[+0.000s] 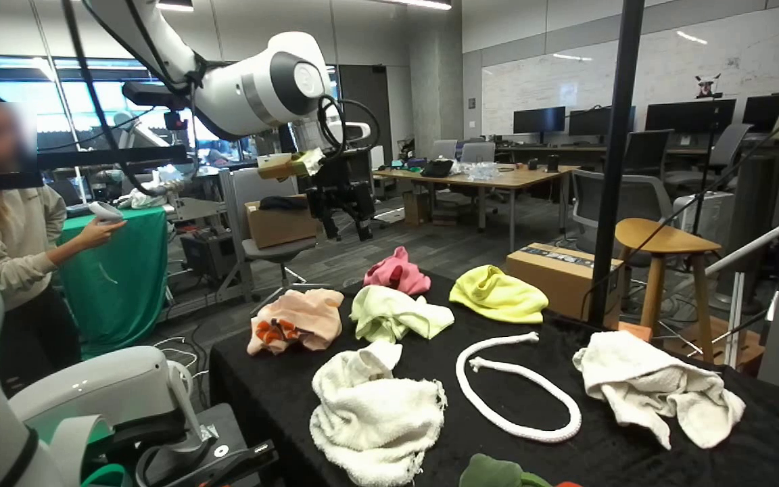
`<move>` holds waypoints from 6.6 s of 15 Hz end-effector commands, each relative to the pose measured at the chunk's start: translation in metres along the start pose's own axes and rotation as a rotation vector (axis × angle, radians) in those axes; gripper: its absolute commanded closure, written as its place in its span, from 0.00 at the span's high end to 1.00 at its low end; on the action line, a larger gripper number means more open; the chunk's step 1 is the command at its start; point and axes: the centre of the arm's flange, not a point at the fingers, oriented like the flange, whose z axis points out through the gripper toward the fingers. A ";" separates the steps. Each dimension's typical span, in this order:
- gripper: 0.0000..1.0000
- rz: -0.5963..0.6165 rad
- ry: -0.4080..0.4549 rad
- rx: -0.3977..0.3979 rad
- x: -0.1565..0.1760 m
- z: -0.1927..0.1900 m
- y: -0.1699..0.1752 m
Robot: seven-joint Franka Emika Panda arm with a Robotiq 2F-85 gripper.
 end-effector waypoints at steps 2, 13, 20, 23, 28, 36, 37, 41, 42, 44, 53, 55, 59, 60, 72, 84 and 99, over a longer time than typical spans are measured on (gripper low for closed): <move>1.00 -0.079 0.004 0.004 0.051 0.021 -0.038; 1.00 -0.237 0.052 -0.017 0.115 0.066 -0.118; 1.00 -0.238 0.116 -0.020 0.147 0.085 -0.155; 1.00 -0.228 0.135 -0.022 0.157 0.091 -0.165; 1.00 -0.198 0.157 -0.069 0.173 0.111 -0.170; 1.00 -0.085 0.232 -0.207 0.190 0.142 -0.164; 1.00 -0.076 0.235 -0.223 0.191 0.146 -0.163; 1.00 -0.048 0.204 -0.229 0.192 0.161 -0.157; 1.00 -0.044 0.198 -0.230 0.192 0.164 -0.155; 1.00 -0.035 0.187 -0.233 0.193 0.171 -0.153; 0.55 -0.038 0.159 -0.222 0.192 0.175 -0.145; 0.40 -0.036 0.153 -0.219 0.192 0.175 -0.143; 0.10 -0.036 0.132 -0.201 0.189 0.173 -0.140; 0.07 -0.036 0.120 -0.198 0.189 0.175 -0.138; 0.06 0.127 0.196 -0.205 0.171 0.069 -0.052; 0.07 0.693 0.387 -0.361 0.081 -0.067 0.143; 1.00 0.821 -0.087 -0.267 -0.078 0.078 0.171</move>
